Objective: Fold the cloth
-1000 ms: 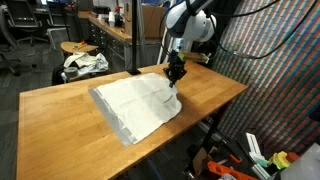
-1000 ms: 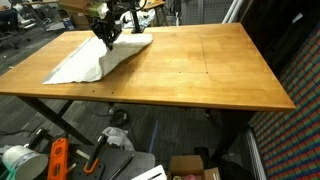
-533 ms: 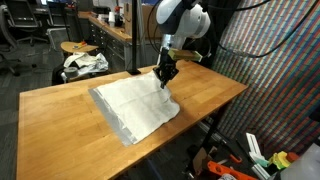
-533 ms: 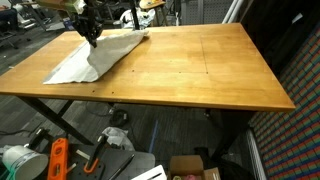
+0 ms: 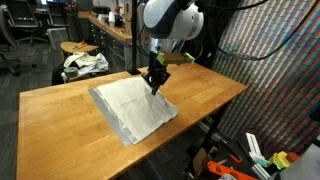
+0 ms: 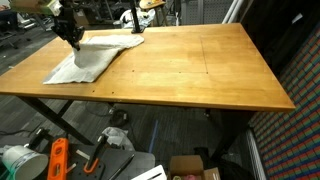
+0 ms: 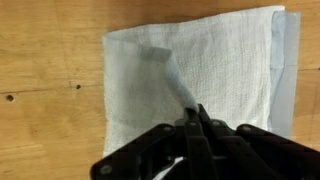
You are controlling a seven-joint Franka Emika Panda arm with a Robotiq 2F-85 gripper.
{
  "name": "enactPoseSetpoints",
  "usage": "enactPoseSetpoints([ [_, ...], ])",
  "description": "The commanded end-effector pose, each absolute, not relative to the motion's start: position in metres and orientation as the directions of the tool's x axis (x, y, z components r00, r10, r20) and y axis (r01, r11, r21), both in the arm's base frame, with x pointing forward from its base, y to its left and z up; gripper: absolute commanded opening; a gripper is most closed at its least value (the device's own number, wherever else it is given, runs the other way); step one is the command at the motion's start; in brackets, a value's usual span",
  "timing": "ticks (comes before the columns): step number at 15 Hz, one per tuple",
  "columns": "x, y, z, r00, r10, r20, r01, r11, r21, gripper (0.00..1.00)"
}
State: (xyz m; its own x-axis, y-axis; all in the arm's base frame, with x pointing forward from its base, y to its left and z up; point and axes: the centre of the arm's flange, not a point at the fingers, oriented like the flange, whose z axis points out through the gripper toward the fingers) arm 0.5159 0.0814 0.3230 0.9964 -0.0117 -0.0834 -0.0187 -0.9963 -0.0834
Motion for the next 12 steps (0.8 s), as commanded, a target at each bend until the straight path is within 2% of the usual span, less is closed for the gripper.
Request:
enactPoseSetpoints([
  [1, 0.498, 0.108, 0.328, 1.0, -0.001, -0.027, -0.002, -0.998, -0.056, 0.02],
  [12, 0.477, 0.164, 0.304, 0.999, 0.04, 0.005, 0.04, -0.999, 0.01, 0.02],
])
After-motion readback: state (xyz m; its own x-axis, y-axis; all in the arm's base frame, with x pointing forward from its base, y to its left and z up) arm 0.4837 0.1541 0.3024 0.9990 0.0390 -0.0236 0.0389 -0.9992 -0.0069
